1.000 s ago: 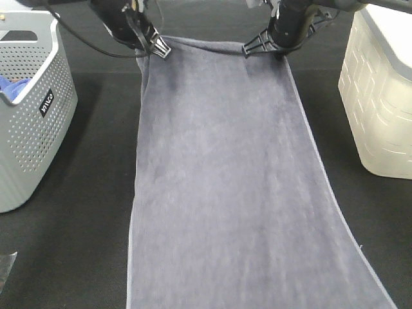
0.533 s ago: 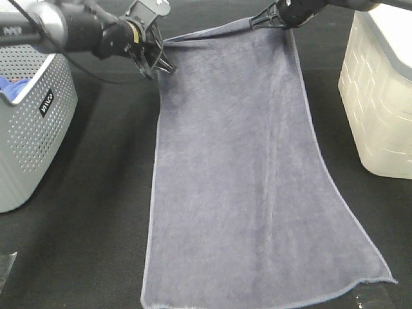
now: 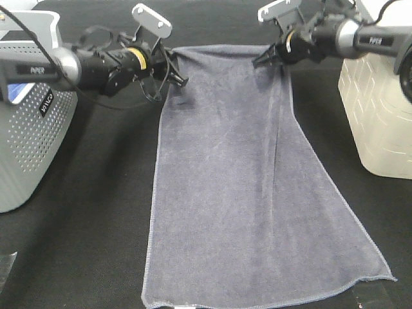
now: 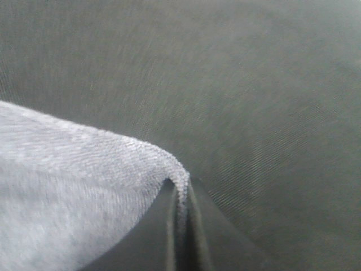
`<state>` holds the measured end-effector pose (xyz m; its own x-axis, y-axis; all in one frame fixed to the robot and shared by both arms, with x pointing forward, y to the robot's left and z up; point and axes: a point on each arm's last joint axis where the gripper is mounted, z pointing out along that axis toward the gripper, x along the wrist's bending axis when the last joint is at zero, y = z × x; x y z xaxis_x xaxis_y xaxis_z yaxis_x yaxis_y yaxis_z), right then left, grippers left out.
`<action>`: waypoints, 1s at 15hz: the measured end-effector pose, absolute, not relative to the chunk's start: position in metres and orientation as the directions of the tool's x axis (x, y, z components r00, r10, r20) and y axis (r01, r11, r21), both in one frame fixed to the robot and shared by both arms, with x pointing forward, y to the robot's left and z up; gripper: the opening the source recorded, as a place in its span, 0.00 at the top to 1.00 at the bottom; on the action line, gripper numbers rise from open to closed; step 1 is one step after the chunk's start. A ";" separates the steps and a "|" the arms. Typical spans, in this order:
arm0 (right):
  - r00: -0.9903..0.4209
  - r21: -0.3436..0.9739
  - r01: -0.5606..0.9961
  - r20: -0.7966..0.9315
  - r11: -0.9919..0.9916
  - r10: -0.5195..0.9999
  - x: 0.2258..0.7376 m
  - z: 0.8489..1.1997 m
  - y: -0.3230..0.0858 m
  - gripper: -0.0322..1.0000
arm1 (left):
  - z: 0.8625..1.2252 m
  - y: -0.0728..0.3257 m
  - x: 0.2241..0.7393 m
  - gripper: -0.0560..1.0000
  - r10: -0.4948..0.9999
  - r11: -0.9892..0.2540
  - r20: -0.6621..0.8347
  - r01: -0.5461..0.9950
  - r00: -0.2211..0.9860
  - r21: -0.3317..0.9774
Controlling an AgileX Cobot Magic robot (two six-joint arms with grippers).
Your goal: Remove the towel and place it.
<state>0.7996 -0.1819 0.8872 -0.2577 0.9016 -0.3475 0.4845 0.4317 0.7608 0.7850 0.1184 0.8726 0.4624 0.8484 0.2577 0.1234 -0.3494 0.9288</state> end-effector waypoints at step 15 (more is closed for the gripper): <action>-0.146 0.820 0.525 -0.179 0.229 0.973 0.799 0.919 -0.195 0.31 | 0.935 0.134 0.789 0.21 0.944 -0.112 0.054 0.160 0.325 0.981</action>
<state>0.7993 -0.1948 0.9185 -0.1457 0.9730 -0.1788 0.5252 0.2293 0.8195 0.7895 0.1342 0.9345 0.3251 0.9441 0.0543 0.1601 -0.1116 0.9808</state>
